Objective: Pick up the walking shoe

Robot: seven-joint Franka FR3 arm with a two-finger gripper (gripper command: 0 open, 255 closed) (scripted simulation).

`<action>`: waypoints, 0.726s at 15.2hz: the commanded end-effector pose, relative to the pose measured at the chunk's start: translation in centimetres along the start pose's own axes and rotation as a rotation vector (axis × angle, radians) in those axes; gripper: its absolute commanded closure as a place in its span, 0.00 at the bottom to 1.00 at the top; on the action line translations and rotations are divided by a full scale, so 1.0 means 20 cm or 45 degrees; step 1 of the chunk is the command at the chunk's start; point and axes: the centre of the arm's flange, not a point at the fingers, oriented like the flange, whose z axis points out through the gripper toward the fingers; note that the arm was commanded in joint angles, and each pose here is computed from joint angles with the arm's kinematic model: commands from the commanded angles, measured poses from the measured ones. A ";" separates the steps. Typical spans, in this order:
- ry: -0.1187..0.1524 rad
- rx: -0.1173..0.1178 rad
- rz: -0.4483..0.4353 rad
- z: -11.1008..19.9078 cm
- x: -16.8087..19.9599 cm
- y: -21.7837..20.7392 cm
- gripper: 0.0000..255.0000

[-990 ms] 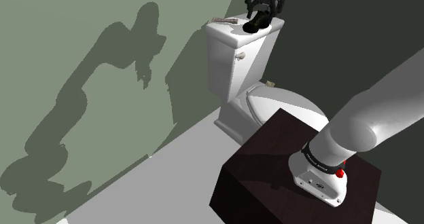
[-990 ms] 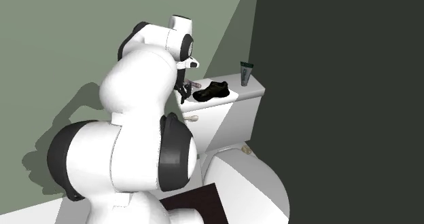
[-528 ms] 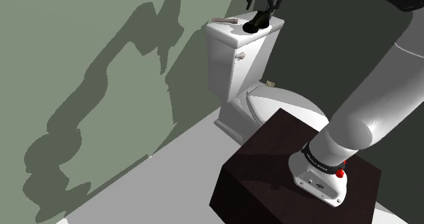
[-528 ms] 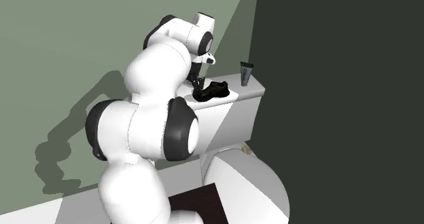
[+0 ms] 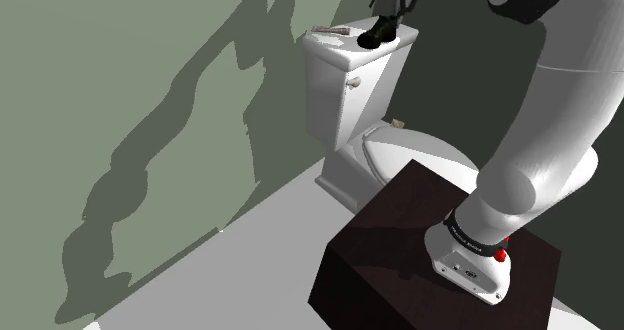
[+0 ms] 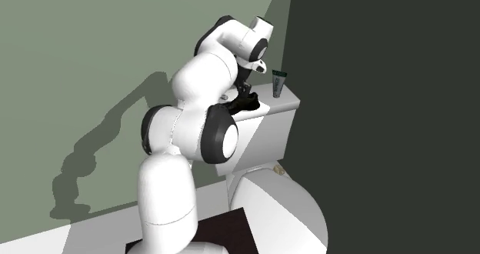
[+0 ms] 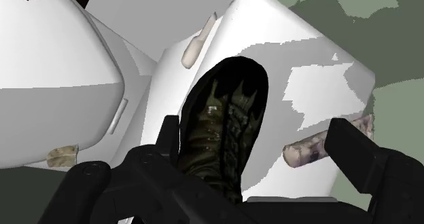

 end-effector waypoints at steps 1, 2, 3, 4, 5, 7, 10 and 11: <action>0.003 0.042 0.076 -0.03 0.12 0.04 0.00; 0.005 0.062 0.114 -0.04 0.18 0.07 0.00; 0.006 0.078 0.145 -0.05 0.23 0.09 0.00; 0.006 0.078 0.145 -0.03 0.24 0.10 0.00; 0.006 0.078 0.145 -0.01 0.24 0.11 0.00; 0.006 0.078 0.145 0.04 0.26 0.13 0.00; 0.006 0.078 0.145 0.12 0.28 0.15 0.00; 0.006 0.078 0.145 0.13 0.28 0.15 0.00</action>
